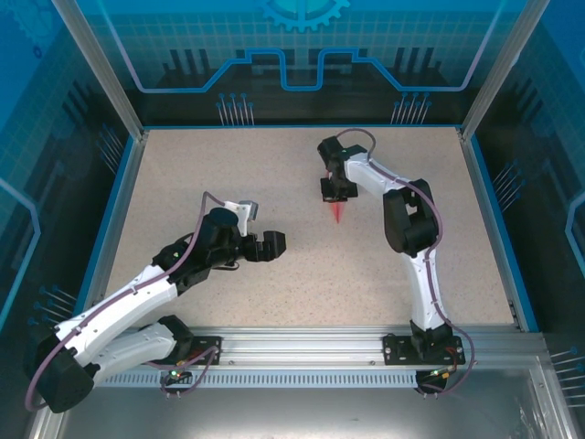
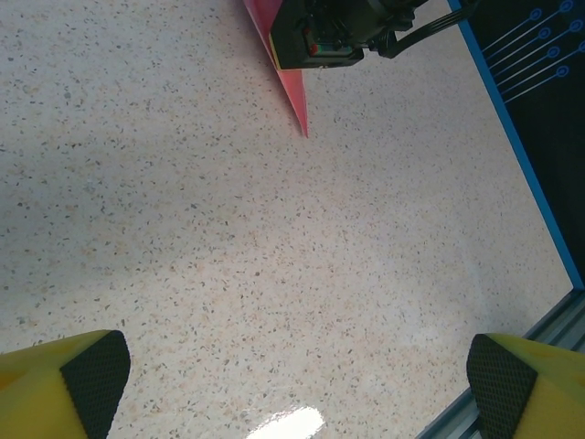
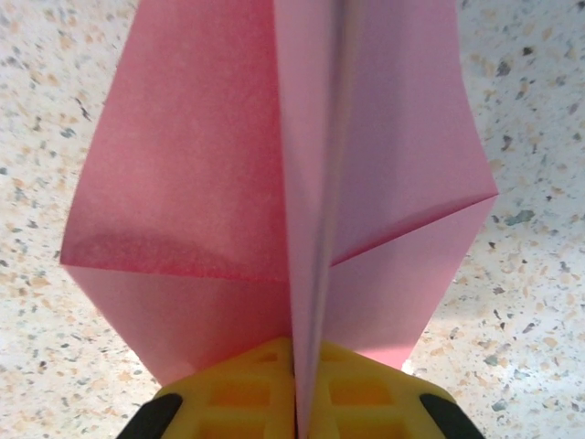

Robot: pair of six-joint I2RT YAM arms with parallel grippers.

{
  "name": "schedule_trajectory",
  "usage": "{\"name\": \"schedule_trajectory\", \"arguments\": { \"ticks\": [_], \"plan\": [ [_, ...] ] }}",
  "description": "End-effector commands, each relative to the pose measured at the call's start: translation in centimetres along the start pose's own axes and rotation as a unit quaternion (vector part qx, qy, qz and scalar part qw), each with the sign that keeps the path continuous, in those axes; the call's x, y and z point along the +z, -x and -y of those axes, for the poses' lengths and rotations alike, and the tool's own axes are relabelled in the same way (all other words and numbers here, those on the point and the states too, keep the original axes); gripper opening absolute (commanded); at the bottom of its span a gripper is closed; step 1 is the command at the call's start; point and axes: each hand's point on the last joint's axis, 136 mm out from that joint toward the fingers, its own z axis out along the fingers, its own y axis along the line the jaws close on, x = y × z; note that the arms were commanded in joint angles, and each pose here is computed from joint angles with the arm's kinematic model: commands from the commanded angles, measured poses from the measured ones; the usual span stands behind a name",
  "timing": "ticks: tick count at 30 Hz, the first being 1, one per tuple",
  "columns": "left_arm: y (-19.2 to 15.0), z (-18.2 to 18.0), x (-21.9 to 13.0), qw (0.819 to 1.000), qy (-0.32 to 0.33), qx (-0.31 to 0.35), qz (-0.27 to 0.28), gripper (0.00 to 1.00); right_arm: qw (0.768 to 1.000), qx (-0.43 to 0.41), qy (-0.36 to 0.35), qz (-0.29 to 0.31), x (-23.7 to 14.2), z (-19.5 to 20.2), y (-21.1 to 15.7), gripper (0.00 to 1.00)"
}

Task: Fold a paper plane with a square sheet of paper (fold left side to right side)
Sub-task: Place the paper plane at the center of the table.

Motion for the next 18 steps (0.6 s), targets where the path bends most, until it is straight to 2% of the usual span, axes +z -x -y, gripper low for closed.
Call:
{"name": "schedule_trajectory", "arguments": {
  "ticks": [1,9,18],
  "plan": [
    [-0.4,-0.9,-0.2,1.0,0.018,0.01,-0.006,0.99,1.0,-0.007,-0.007,-0.019,0.5,0.2,-0.5,0.12],
    [0.5,-2.5,0.1,0.998,0.055,0.0,-0.009,0.99,1.0,-0.012,-0.007,-0.018,0.0,-0.1,-0.7,0.24],
    [2.6,-4.5,0.1,0.996,0.066,-0.056,0.001,0.99,0.999,-0.026,-0.016,0.031,-5.9,0.5,-1.0,0.46]
  ]
}}
